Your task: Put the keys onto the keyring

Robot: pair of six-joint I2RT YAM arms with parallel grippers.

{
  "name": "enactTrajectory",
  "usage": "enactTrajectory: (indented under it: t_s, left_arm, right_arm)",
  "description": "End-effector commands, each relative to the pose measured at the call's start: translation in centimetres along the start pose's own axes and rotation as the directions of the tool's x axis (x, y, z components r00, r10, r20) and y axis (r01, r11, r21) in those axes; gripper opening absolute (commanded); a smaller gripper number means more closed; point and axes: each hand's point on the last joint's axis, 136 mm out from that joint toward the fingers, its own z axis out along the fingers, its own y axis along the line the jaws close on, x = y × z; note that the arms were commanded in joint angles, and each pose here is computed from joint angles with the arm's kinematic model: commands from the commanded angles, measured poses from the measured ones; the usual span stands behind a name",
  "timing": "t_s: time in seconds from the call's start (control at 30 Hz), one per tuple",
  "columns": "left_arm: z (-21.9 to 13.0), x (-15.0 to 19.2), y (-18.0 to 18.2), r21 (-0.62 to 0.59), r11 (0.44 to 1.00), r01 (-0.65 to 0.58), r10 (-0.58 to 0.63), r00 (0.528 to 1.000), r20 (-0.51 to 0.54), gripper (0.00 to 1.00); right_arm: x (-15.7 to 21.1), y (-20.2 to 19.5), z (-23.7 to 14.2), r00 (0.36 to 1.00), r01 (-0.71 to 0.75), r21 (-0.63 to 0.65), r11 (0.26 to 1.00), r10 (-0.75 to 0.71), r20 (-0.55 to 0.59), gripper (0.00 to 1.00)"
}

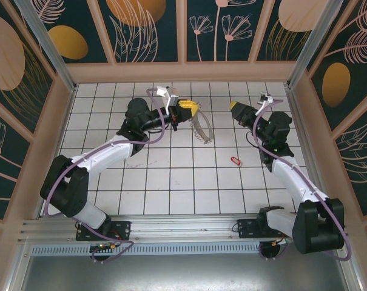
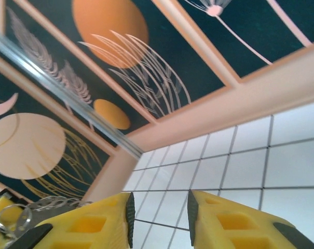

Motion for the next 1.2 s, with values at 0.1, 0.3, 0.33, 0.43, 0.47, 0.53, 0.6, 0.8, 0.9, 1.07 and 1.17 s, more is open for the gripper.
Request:
enactTrajectory:
  t_s: [0.1, 0.3, 0.33, 0.43, 0.47, 0.53, 0.6, 0.8, 0.9, 1.07, 1.17]
  left_arm:
    - [-0.8, -3.8, -0.4, -0.047, 0.995, -0.085, 0.091, 0.985, 0.148, 0.00]
    - [-0.4, -2.9, 0.5, -0.069, 0.997, -0.017, 0.026, 0.992, 0.124, 0.00]
    - [-0.5, -3.0, 0.6, -0.074, 0.997, -0.017, 0.027, 0.992, 0.123, 0.00]
    - [-0.8, -3.0, 0.7, -0.091, 0.996, -0.020, 0.031, 0.992, 0.125, 0.00]
    - [-0.9, -3.0, 0.7, -0.100, 0.995, -0.020, 0.032, 0.992, 0.125, 0.00]
    - [-1.0, -2.8, 0.7, -0.104, 0.994, -0.019, 0.031, 0.993, 0.118, 0.00]
    - [-1.1, -2.9, 0.5, -0.101, 0.995, -0.020, 0.032, 0.993, 0.117, 0.00]
    - [-1.4, -3.0, 0.1, -0.095, 0.995, -0.015, 0.026, 0.993, 0.113, 0.00]
    - [-1.5, -3.1, -0.1, -0.091, 0.996, -0.016, 0.026, 0.994, 0.111, 0.00]
    - [-1.7, -3.6, -0.5, -0.084, 0.996, -0.020, 0.030, 0.992, 0.121, 0.00]
    - [-2.0, -2.7, -0.4, -0.089, 0.996, -0.011, 0.021, 0.994, 0.105, 0.00]
  right_arm:
    - [1.0, -5.8, 0.4, 0.997, -0.055, 0.252, 0.966, 0.067, -0.038, 0.40]
    - [5.0, -11.8, -0.2, 0.969, -0.097, 0.496, 0.863, 0.195, -0.150, 0.40]
    - [5.8, -12.7, -0.6, 0.963, -0.099, 0.530, 0.842, 0.216, -0.163, 0.40]
    - [8.4, -14.7, -2.2, 0.940, -0.106, 0.614, 0.782, 0.280, -0.195, 0.39]
    - [9.3, -15.5, -2.9, 0.933, -0.110, 0.646, 0.755, 0.303, -0.195, 0.39]
    - [10.9, -16.7, -4.3, 0.920, -0.116, 0.698, 0.706, 0.341, -0.192, 0.39]
    - [12.3, -17.3, -5.5, 0.909, -0.117, 0.731, 0.672, 0.368, -0.193, 0.39]
    - [16.0, -17.8, -7.7, 0.886, -0.034, 0.801, 0.598, 0.388, -0.252, 0.39]
    - [17.3, -17.7, -8.3, 0.881, 0.029, 0.821, 0.570, 0.373, -0.290, 0.39]
    - [18.3, -18.2, -9.4, 0.881, 0.093, 0.854, 0.512, 0.357, -0.310, 0.36]
    - [18.6, -18.4, -10.1, 0.882, 0.126, 0.869, 0.479, 0.347, -0.319, 0.35]
